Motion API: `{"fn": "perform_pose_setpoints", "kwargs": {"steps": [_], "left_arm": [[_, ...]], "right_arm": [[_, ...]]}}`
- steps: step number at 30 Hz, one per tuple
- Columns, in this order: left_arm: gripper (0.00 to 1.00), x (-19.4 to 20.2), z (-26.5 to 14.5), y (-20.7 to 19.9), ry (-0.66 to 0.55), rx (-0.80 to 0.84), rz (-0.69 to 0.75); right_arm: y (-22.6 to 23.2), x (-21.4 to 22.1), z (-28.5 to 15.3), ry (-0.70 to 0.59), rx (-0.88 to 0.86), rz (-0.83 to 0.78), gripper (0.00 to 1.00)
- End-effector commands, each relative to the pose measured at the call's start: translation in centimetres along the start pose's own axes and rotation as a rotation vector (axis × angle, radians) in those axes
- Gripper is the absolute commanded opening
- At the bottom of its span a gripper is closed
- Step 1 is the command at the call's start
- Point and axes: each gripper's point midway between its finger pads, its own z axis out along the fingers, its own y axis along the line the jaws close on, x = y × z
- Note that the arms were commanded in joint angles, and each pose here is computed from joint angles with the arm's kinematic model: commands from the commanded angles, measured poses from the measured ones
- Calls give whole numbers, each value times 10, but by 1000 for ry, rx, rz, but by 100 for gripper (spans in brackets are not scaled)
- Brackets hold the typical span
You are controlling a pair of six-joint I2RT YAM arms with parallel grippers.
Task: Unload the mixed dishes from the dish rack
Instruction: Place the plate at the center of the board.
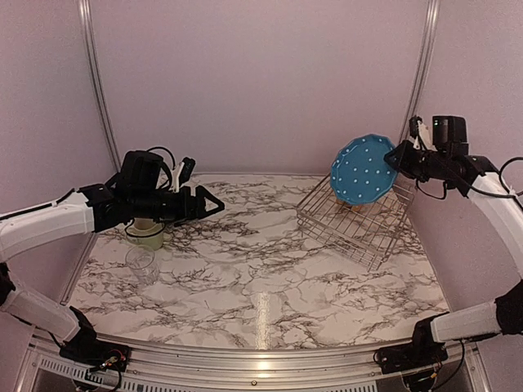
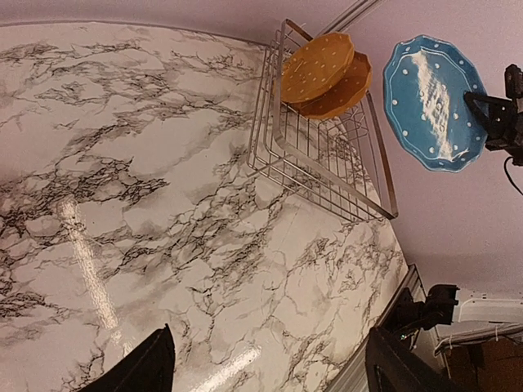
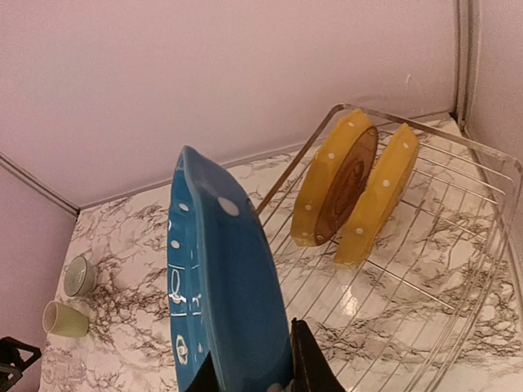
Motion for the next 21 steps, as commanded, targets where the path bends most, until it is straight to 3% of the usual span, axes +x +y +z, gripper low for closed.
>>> {"fn": "perform_pose_setpoints", "kwargs": {"steps": [1, 9, 15, 21], "left_arm": [[83, -24, -15, -8, -106, -19, -11], [85, -46, -69, 2, -295, -137, -2], [88, -56, -110, 9, -418, -218, 10], [89, -53, -116, 13, -427, -235, 6]], "right_arm": [[90, -14, 6, -56, -350, -18, 0], [193, 64, 58, 118, -568, -33, 0], [247, 152, 111, 293, -600, -61, 0], [286, 232, 143, 459, -672, -89, 0]]}}
